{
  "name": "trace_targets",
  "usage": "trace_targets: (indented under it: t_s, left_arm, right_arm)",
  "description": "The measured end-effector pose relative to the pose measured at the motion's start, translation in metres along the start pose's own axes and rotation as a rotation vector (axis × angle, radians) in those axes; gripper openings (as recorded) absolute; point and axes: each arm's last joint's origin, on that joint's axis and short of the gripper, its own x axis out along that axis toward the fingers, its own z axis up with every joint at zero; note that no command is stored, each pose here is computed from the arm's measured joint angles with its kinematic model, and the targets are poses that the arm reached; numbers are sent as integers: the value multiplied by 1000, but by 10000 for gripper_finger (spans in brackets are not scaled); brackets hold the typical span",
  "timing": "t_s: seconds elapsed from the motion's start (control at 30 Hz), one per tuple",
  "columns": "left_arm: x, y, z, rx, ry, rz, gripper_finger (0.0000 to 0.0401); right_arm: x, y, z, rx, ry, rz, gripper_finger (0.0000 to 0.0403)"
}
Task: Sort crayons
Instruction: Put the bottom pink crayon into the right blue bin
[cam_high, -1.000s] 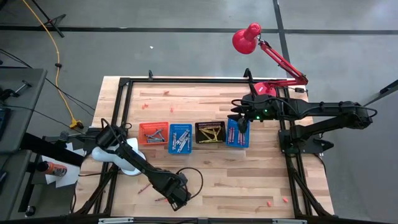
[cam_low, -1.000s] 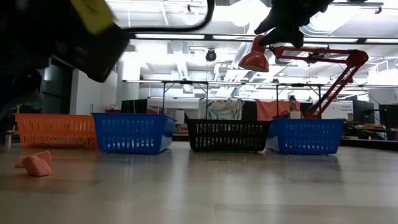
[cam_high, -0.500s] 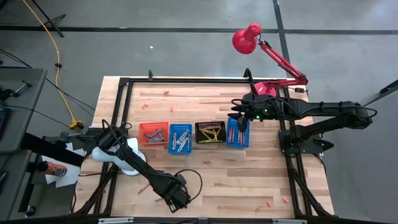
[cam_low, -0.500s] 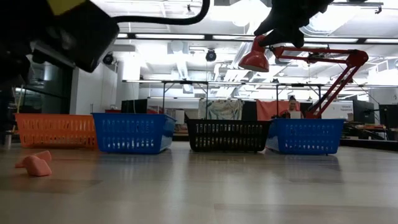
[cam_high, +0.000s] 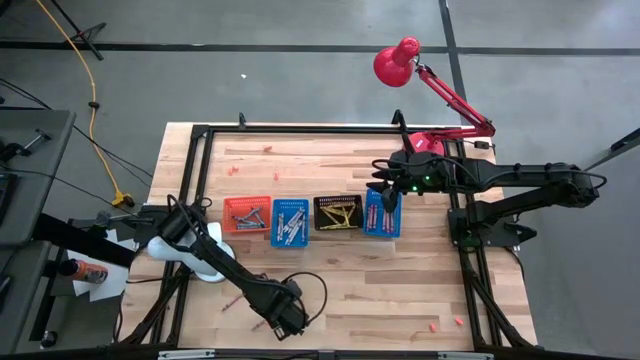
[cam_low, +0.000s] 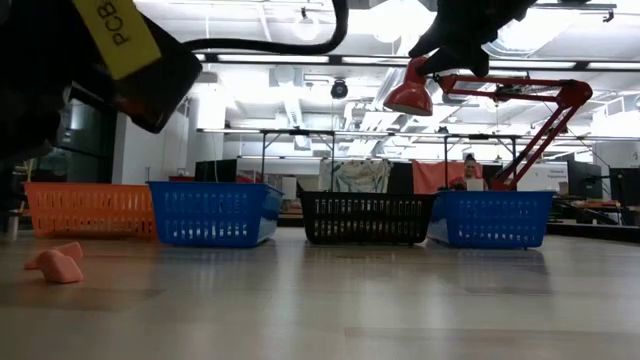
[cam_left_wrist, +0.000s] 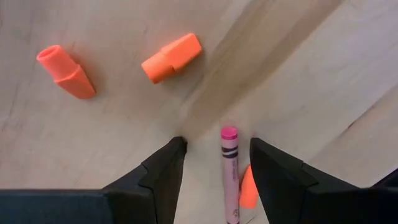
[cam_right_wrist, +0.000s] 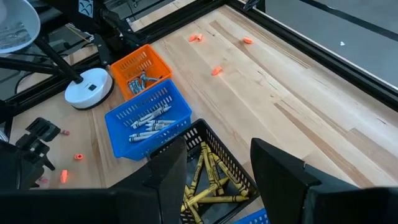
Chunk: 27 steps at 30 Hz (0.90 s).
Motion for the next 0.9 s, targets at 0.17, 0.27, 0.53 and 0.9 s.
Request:
trace_targets:
  t_s: [0.17,0.27,0.53,0.9]
  left_arm:
    - [5,1,0,6,-4,22,172]
    - [5,1,1,2,-7,24,172]
    - [6,-1,1,18,18,1,81]
    - [2,-1,0,43,17,-20,4]
  right_arm:
    - [0,0,-1,-2,11,-5,172]
    - [0,-1,-1,-2,12,-5,172]
    - [0,-1,-1,-2,12,-6,172]
    - [0,-1,-1,-2,13,-6,172]
